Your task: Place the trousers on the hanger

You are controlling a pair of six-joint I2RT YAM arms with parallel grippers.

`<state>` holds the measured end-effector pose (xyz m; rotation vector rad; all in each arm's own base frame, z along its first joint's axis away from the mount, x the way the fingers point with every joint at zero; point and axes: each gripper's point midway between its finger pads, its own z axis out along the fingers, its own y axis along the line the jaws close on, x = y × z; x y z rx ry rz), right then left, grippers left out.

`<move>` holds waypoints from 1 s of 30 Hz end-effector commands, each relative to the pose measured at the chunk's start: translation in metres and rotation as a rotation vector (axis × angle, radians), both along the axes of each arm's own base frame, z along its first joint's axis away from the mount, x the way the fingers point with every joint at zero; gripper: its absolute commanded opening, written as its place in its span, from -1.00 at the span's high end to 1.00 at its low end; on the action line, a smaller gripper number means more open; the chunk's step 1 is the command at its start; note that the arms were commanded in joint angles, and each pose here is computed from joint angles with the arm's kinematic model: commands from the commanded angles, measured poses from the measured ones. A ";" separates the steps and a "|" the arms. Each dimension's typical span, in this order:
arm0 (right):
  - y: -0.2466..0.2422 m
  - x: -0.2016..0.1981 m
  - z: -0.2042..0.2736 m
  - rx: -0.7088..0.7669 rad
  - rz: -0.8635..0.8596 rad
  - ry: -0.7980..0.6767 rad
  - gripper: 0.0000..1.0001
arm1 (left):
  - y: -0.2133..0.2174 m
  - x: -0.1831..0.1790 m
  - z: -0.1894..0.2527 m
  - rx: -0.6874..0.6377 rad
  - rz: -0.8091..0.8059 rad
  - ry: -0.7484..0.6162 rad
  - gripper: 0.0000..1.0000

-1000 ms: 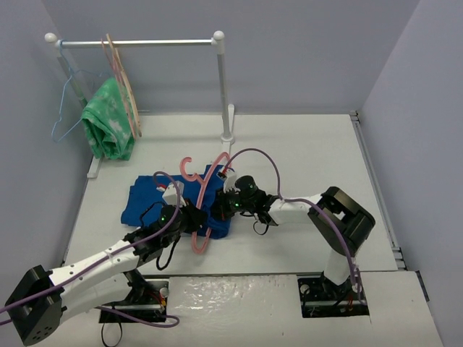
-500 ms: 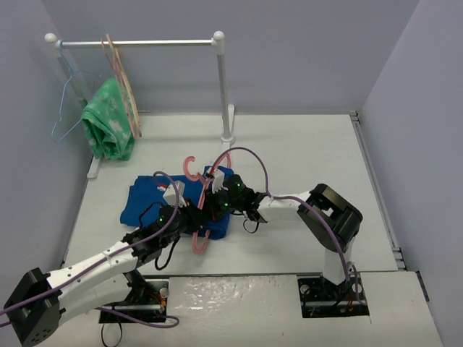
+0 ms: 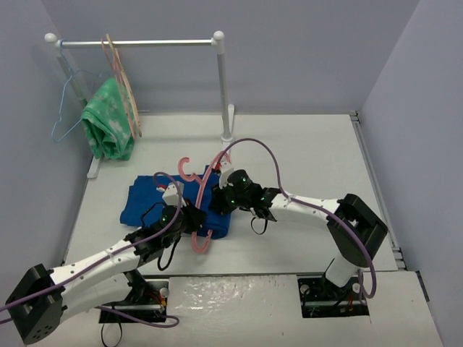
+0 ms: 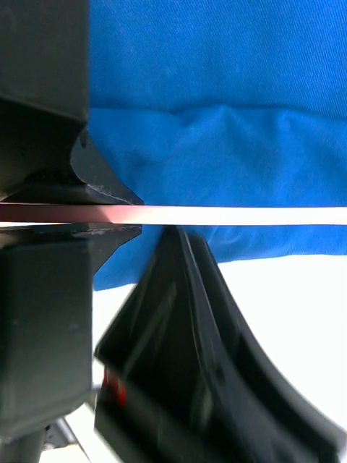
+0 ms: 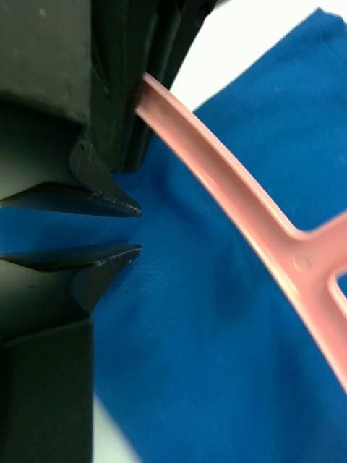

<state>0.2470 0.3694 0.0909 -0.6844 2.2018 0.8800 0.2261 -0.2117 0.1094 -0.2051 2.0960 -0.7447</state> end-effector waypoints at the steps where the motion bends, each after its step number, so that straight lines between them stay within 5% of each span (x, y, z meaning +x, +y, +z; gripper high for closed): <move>1: -0.018 0.024 0.045 -0.007 -0.099 -0.141 0.56 | -0.012 0.024 0.045 -0.078 0.046 -0.116 1.00; 16: -0.007 0.050 0.122 0.195 0.081 -0.413 -0.07 | -0.020 0.025 0.043 -0.026 -0.003 -0.101 1.00; 30: 0.037 0.079 0.115 0.148 0.226 -0.534 -0.19 | -0.031 0.025 0.050 -0.037 -0.044 -0.100 1.00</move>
